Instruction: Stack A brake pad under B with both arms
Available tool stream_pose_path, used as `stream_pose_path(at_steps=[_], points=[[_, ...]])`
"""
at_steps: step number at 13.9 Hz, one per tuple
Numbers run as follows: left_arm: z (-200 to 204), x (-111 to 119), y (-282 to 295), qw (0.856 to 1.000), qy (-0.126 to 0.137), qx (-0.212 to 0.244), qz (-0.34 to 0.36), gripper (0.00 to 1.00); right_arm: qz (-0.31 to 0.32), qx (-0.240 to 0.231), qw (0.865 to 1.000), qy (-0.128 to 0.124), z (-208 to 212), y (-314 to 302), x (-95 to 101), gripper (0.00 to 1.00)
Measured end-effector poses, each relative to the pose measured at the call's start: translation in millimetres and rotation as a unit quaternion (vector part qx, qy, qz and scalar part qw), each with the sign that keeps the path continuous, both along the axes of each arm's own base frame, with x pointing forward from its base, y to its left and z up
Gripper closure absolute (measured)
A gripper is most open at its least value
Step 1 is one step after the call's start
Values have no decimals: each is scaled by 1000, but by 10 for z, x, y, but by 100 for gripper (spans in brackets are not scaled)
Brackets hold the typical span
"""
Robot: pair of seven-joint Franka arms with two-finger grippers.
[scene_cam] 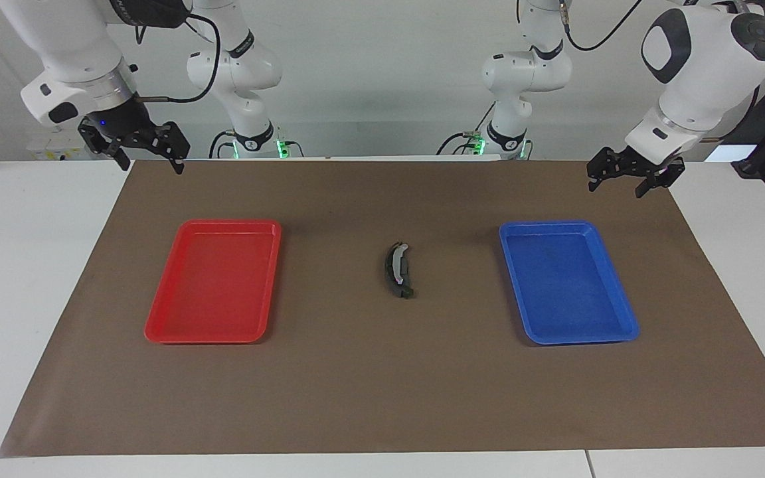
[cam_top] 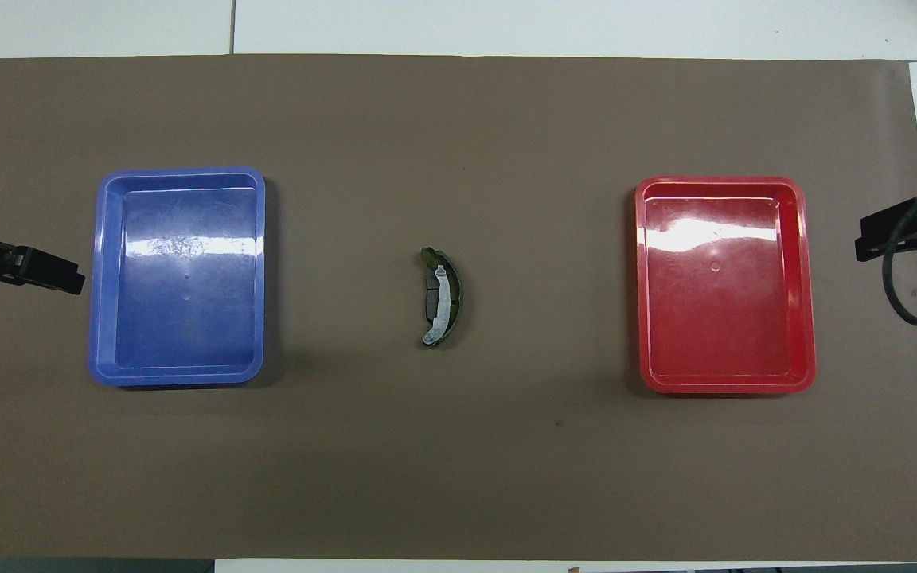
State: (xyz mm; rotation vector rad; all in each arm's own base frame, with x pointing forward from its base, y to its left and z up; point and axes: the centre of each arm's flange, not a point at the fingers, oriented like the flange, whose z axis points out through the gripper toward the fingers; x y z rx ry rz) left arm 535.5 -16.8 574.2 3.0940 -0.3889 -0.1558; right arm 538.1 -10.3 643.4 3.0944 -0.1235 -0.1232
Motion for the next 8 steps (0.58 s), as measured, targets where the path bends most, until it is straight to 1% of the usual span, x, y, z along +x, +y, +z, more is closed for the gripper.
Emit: stream_pose_path(at_steps=[8], points=[[0, 0, 0, 1000, 0, 0, 0, 0, 0, 4, 1000, 2, -15, 13, 1, 0]])
